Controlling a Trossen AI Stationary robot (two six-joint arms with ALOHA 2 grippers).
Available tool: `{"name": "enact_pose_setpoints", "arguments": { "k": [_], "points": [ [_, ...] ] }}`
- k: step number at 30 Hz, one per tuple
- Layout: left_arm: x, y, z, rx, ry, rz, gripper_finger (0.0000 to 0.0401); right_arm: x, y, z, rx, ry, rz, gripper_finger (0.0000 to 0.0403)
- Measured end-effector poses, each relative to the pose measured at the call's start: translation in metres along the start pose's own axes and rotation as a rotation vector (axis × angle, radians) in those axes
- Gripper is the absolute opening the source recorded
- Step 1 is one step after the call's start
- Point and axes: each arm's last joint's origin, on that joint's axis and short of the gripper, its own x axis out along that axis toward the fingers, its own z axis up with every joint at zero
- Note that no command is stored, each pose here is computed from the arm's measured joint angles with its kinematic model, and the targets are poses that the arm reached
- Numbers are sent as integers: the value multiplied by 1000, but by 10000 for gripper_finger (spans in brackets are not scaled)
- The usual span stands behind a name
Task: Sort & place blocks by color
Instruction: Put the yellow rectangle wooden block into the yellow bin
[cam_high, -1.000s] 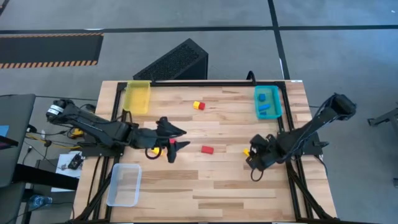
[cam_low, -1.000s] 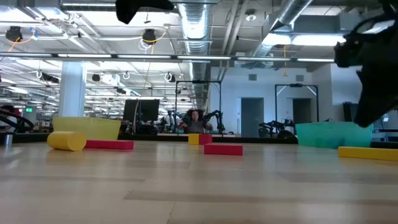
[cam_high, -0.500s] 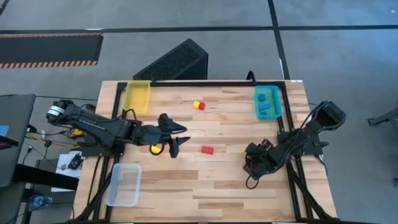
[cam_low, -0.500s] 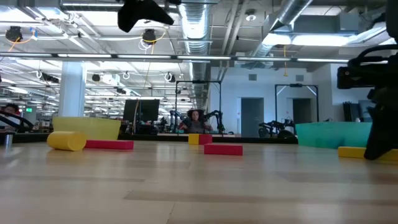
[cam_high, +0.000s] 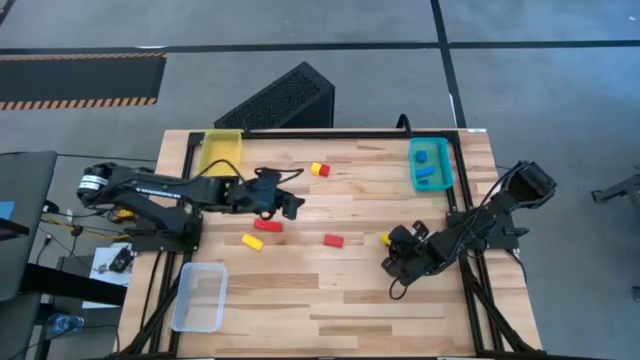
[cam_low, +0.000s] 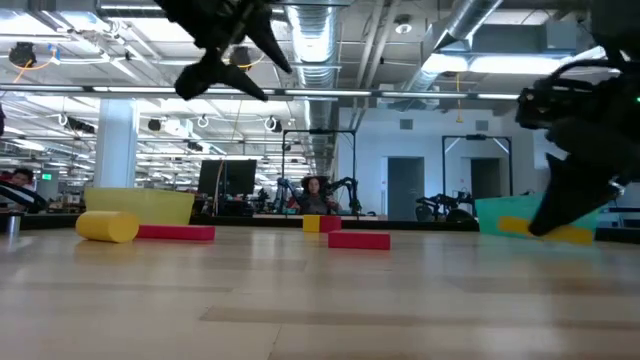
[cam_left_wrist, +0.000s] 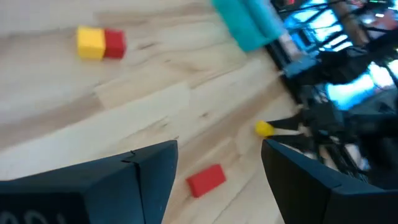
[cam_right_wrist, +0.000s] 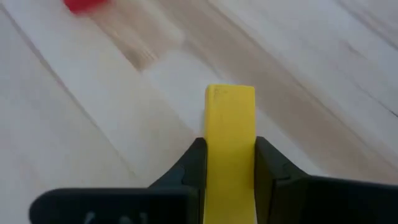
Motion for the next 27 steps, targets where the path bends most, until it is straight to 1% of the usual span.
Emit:
{"name": "enact_pose_setpoints", "arguments": {
  "k": [2,5,7,9,11,13,16,18,20,23,27],
  "points": [
    [12,-1,1,-34,30,-32,222,3,6,4,15,-34,41,76],
    [33,-4,-6,-63,89,-68,222,-1,19,15,-4,-82,116,76],
    [47,-6,-9,-96,109,-103,222,-7,27,23,-63,-110,133,76],
    [61,-10,-10,-126,127,-177,222,-13,36,31,-152,-146,145,76],
    [75,-15,-11,-165,142,-274,222,-20,44,40,-238,-203,145,76],
    [90,-19,-12,-203,160,-374,222,-27,51,49,-335,-260,125,76],
    [106,-20,-16,-258,204,-453,222,-37,59,64,-475,-354,67,76],
    [112,-16,-20,-283,235,-446,222,-41,63,74,-556,-398,21,76],
    [113,-17,-21,-281,244,-453,222,-43,64,87,-600,-419,-9,76],
    [112,-17,-16,-252,231,-472,222,-41,63,105,-647,-427,-57,76],
    [114,-12,-7,-250,248,-490,222,-34,55,128,-681,-427,-130,76]
  ]
}}
